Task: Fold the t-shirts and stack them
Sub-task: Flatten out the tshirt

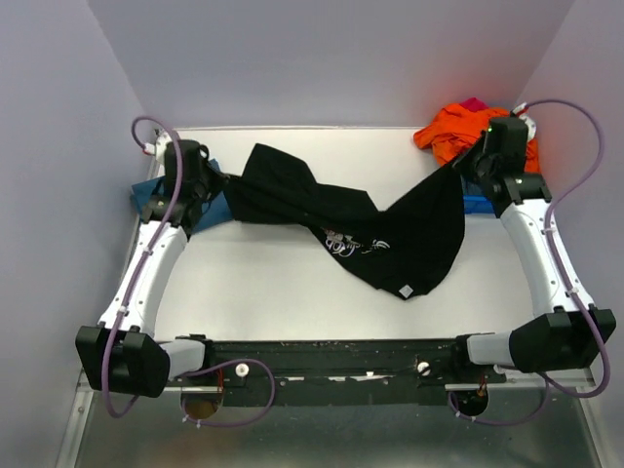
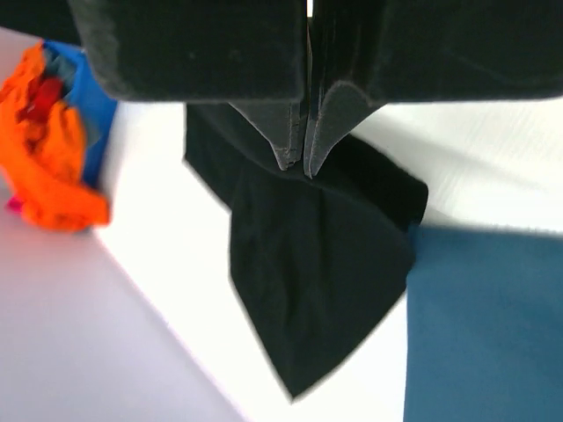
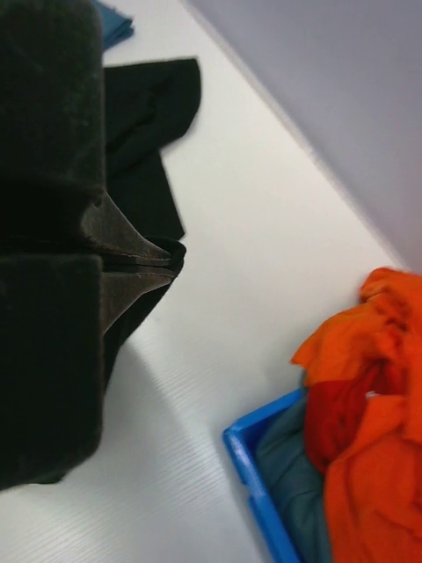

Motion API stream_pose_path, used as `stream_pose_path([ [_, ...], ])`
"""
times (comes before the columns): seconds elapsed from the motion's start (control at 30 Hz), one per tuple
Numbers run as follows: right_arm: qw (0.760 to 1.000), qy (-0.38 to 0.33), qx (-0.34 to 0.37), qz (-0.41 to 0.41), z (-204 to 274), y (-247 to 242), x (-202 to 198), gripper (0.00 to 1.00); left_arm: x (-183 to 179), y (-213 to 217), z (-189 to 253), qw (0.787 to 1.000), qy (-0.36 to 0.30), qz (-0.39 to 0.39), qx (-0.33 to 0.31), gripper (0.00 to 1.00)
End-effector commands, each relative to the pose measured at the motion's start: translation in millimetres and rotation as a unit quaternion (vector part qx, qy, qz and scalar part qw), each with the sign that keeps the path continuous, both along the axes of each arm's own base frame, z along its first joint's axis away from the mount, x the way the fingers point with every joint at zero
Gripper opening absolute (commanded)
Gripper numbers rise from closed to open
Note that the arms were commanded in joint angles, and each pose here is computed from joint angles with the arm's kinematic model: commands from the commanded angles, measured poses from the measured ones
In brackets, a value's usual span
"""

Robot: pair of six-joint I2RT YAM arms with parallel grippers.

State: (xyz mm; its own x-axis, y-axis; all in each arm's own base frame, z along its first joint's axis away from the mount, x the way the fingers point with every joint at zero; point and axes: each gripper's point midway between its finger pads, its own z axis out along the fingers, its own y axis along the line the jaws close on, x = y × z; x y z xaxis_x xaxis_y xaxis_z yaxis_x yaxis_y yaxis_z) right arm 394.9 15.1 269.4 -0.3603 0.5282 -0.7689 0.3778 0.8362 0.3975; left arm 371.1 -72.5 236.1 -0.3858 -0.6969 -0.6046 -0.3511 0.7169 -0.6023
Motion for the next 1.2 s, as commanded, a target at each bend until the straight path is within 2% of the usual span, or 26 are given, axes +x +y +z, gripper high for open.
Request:
stream_pose_path([
  [0.0,0.998,-0.068,0.014,0.012,88.1,-9.7,9.8,0.01,28.6,34.3,79.9,0.997,-0.068,0.022,0.005,0.0],
  [0.1,0.995,-0.093,0.022,0.028,130.5,-15.7,14.9,0.01,43.1,45.0,124.9,0.994,-0.103,0.021,0.006,0.0],
  [0.23,0.984,-0.169,0.021,0.054,207.3,-16.3,8.2,0.01,52.2,76.1,175.7,0.987,-0.151,0.052,0.001,0.0],
  [0.33,0.972,-0.229,0.007,0.06,258.6,-20.6,-5.7,0.01,52.4,84.8,207.9,0.981,-0.186,0.051,-0.012,0.0],
  [0.5,0.948,-0.308,0.003,0.082,316.4,-17.8,-40.4,0.01,43.5,85.9,251.6,0.971,-0.238,0.033,-0.013,0.0],
  [0.7,0.878,-0.451,-0.021,0.156,366.5,22.3,-151.3,0.01,-7.8,72.7,309.3,0.942,-0.336,0.011,-0.001,0.0],
  [0.9,0.837,-0.525,-0.087,0.13,394.7,24.3,-248.1,0.01,-81.2,69.2,375.0,0.902,-0.43,0.023,0.037,0.0],
  [1.0,0.822,-0.55,-0.115,0.099,412.5,18.1,-281.7,0.01,-109.6,75.5,400.7,0.884,-0.462,0.052,0.048,0.0],
  [1.07,0.822,-0.549,-0.124,0.089,423.7,14.6,-285.9,0.01,-115.4,80.0,408.1,0.88,-0.468,0.068,0.046,0.0],
  [1.17,0.852,-0.502,-0.105,0.108,423.4,14.7,-245.5,0.01,-89.1,89.5,389.3,0.896,-0.435,0.091,0.016,0.0],
])
